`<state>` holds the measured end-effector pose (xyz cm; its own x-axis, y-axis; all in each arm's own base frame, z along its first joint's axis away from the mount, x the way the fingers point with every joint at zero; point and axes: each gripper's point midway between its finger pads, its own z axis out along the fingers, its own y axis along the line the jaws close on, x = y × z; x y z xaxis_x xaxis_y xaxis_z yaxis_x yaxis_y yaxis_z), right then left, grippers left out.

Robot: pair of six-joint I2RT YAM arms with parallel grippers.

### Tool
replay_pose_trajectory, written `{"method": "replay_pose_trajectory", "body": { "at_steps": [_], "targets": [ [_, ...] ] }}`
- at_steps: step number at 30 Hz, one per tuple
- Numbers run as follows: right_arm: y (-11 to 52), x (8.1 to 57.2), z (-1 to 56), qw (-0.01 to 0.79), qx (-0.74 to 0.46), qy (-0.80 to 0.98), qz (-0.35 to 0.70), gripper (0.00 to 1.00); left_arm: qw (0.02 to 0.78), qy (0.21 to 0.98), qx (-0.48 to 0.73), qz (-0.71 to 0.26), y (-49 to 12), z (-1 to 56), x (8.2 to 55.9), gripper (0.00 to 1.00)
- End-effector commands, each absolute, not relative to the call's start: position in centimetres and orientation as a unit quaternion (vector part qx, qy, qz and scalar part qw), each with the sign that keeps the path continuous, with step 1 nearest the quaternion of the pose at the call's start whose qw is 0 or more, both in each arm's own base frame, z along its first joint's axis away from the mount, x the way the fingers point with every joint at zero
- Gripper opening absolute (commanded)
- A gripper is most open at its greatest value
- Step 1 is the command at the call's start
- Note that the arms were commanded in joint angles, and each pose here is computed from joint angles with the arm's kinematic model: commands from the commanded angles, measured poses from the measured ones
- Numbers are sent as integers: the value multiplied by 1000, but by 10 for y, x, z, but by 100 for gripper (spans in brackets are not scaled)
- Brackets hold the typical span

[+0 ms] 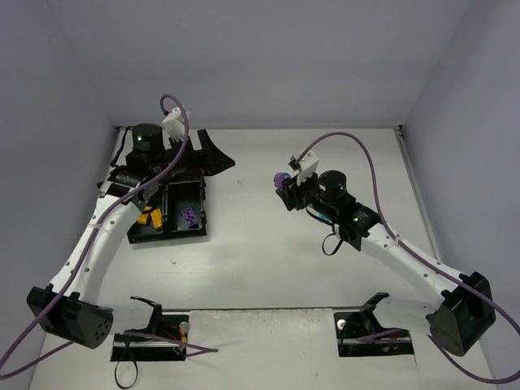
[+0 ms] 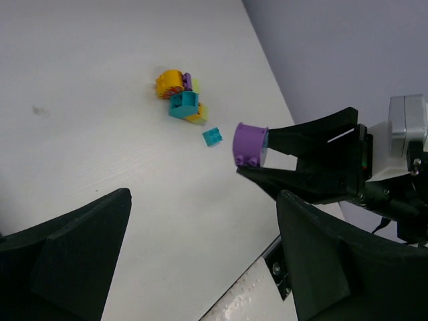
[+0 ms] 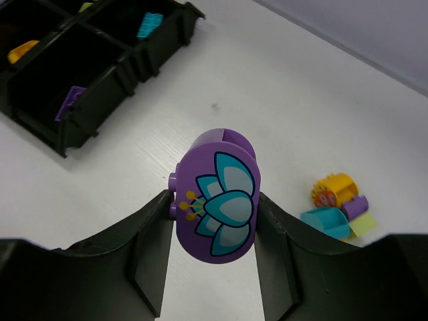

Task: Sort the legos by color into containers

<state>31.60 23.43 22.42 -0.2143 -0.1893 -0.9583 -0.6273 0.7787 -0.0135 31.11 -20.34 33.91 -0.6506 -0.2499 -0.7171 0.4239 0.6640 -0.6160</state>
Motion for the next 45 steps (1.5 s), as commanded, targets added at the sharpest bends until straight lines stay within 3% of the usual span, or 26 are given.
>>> {"method": "replay_pose_trajectory", "body": {
  "at_steps": [1, 16, 23, 31, 33, 36, 38, 40, 41, 42, 44, 45],
  "targets": [
    [268, 307, 274, 617, -328, 674, 240, 1, 455, 762, 86, -452, -231, 385, 312, 83],
    [301, 290, 297, 619, -364, 632, 290, 3, 410, 782, 138, -449, -294, 354, 313, 82],
    [301, 290, 293, 616, -360, 635, 295, 4, 388, 793, 161, -441, -309, 336, 310, 67],
    [299, 291, 290, 616, -356, 639, 291, 4, 375, 811, 166, -417, -301, 317, 304, 66],
    [300, 290, 288, 614, -356, 641, 293, 4, 370, 813, 167, -418, -301, 313, 302, 58],
    [300, 290, 286, 611, -355, 643, 295, 5, 367, 811, 170, -423, -303, 312, 300, 34],
    [301, 290, 285, 609, -355, 644, 295, 7, 369, 806, 177, -428, -304, 315, 299, 26],
    [300, 291, 283, 606, -353, 649, 294, 16, 372, 802, 182, -431, -304, 317, 297, 16],
    [299, 292, 282, 606, -350, 652, 291, 24, 374, 804, 180, -427, -302, 316, 299, 13],
    [297, 295, 281, 607, -342, 659, 283, 39, 379, 806, 176, -419, -298, 315, 301, 10],
    [292, 300, 272, 598, -326, 680, 272, 47, 382, 815, 168, -401, -289, 307, 305, 10],
    [290, 302, 270, 596, -321, 686, 267, 59, 385, 818, 166, -395, -284, 306, 307, 10]
  ]
}}
